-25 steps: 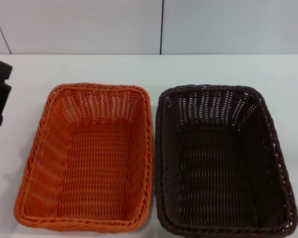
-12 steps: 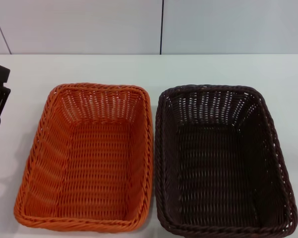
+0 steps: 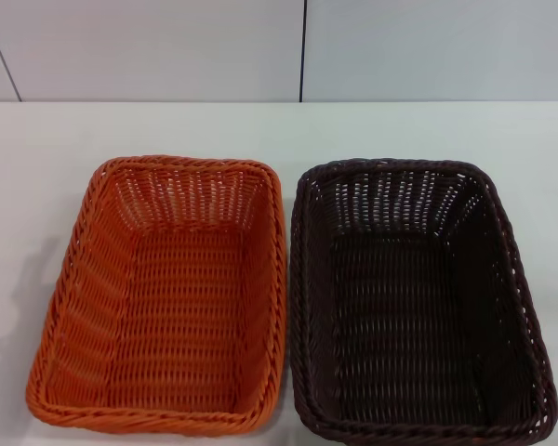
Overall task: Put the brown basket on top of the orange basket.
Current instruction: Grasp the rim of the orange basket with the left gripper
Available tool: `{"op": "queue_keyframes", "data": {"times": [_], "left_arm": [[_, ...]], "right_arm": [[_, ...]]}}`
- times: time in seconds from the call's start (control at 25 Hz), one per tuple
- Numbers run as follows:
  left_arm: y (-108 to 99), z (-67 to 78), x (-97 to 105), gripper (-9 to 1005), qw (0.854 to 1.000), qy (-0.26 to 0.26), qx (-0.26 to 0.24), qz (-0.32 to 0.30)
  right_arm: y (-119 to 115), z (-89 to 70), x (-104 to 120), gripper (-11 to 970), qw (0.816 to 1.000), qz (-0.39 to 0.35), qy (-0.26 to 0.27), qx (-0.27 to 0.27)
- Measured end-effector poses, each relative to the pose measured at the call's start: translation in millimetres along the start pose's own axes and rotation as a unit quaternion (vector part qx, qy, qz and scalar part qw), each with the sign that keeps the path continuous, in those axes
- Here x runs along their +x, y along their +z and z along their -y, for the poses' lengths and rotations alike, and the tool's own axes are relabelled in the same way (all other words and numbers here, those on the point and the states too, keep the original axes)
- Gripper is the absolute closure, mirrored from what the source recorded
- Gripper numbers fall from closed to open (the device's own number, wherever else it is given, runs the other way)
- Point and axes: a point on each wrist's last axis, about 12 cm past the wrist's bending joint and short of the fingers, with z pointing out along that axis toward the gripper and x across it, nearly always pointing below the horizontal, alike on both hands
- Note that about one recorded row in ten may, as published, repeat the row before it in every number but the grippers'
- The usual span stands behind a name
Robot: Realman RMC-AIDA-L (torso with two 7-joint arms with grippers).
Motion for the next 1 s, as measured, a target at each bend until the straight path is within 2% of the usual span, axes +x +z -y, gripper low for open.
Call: {"op": "queue_keyframes", "data": {"times": [0.56, 0.6, 0.64, 0.68, 0.88, 1.0], "left_arm": [[2.7, -2.6, -3.2, 198, 1.0, -0.015, -0.002, 0.012], [6.1, -2.9, -3.6, 197, 1.0, -0.02, 0.016, 0.005], [22.1, -8.3, -9.8, 197, 0.996, -0.042, 0.082, -0.013], [27.0, -9.9, -11.4, 197, 0.994, -0.047, 0.095, -0.017], [54.3, -30.0, -18.7, 197, 0.989, -0.084, 0.107, -0.061], [69.3, -39.8, -26.3, 197, 0.987, -0.082, 0.114, -0.081]], "right_arm": [[0.8, -1.6, 8.4, 490, 0.999, -0.031, 0.006, 0.008], [1.4, -1.6, 9.1, 490, 0.999, -0.034, 0.007, 0.008], [1.8, -1.6, 9.4, 490, 0.999, -0.035, 0.007, 0.008], [2.1, -1.5, 9.6, 490, 0.999, -0.035, 0.007, 0.007], [4.0, -3.3, 10.5, 490, 0.999, -0.038, 0.007, 0.0], [4.8, -4.1, 11.0, 490, 0.999, -0.039, 0.008, -0.002]]}}
